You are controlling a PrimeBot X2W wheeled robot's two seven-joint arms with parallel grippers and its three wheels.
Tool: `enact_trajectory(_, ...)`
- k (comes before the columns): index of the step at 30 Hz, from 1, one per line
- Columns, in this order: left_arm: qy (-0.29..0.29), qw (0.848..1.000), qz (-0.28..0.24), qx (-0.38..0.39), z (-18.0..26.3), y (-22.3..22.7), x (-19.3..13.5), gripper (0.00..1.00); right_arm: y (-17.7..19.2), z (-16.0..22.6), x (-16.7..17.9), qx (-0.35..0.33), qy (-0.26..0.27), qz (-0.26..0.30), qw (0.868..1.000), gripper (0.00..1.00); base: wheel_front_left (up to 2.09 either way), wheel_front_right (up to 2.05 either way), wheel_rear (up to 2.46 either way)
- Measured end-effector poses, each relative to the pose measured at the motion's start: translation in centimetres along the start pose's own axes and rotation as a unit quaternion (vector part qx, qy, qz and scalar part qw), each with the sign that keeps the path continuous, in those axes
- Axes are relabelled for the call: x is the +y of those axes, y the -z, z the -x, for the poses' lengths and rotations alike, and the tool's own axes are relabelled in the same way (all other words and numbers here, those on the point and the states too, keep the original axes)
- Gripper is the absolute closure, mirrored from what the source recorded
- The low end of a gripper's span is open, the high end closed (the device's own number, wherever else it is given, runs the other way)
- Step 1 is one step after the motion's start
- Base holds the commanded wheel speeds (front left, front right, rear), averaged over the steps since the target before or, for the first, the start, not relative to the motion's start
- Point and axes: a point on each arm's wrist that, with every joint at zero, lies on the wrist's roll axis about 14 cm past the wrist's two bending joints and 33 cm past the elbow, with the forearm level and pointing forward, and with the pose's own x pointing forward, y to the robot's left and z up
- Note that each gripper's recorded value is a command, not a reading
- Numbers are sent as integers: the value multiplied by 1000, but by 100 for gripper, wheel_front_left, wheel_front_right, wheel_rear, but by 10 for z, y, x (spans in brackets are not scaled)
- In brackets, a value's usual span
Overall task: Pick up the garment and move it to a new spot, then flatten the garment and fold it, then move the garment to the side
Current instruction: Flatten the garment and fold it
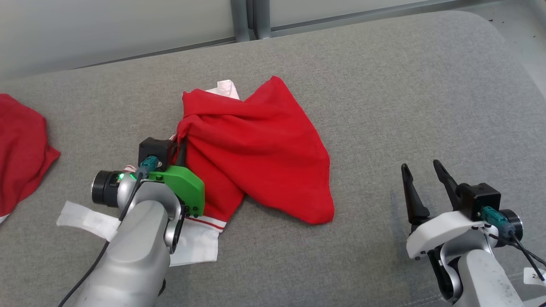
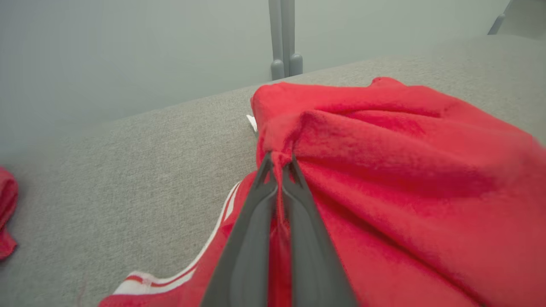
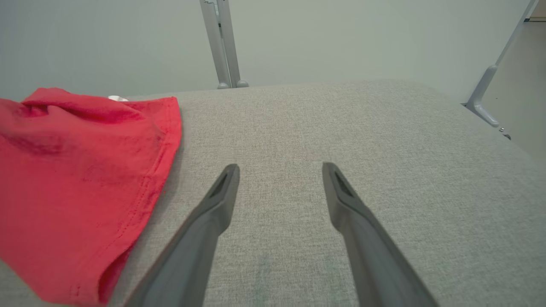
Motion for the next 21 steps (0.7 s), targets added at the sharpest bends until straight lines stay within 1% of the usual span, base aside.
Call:
enact_trajectory(2, -9, 1000, -1, 15, 0, 10, 6, 100, 4, 0, 1, 6, -1, 0, 1000, 0, 0, 0, 0)
enact_trajectory(3, -14, 1000, 2, 19, 0, 13, 8, 85, 6, 0, 3, 9, -4, 0, 1000, 0, 0, 0, 0)
enact_trajectory(4, -16, 1000, 2, 22, 0, 16, 9, 74, 8, 0, 6, 12, -8, -1, 1000, 0, 0, 0, 0)
enact_trajectory(5, -18, 1000, 4, 24, 0, 18, 10, 51, 10, 0, 9, 15, -12, -4, 1000, 0, 0, 0, 0)
enact_trajectory(6, -21, 999, 6, 24, -1, 19, 11, 0, 12, 0, 12, 18, -17, -8, 1000, 0, 0, 0, 0)
enact_trajectory(11, -29, 999, 16, 10, -1, 13, 14, 0, 17, -4, 34, 26, -48, -20, 998, 0, 0, 0, 0)
enact_trajectory(15, -27, 998, 31, -37, 3, -12, 12, 0, 20, -9, 53, 38, -76, -23, 996, 0, 0, 0, 0)
enact_trajectory(21, -40, 995, 51, -75, 34, -18, 15, 0, 31, -21, 81, 86, -118, -14, 989, 0, 0, 0, 0)
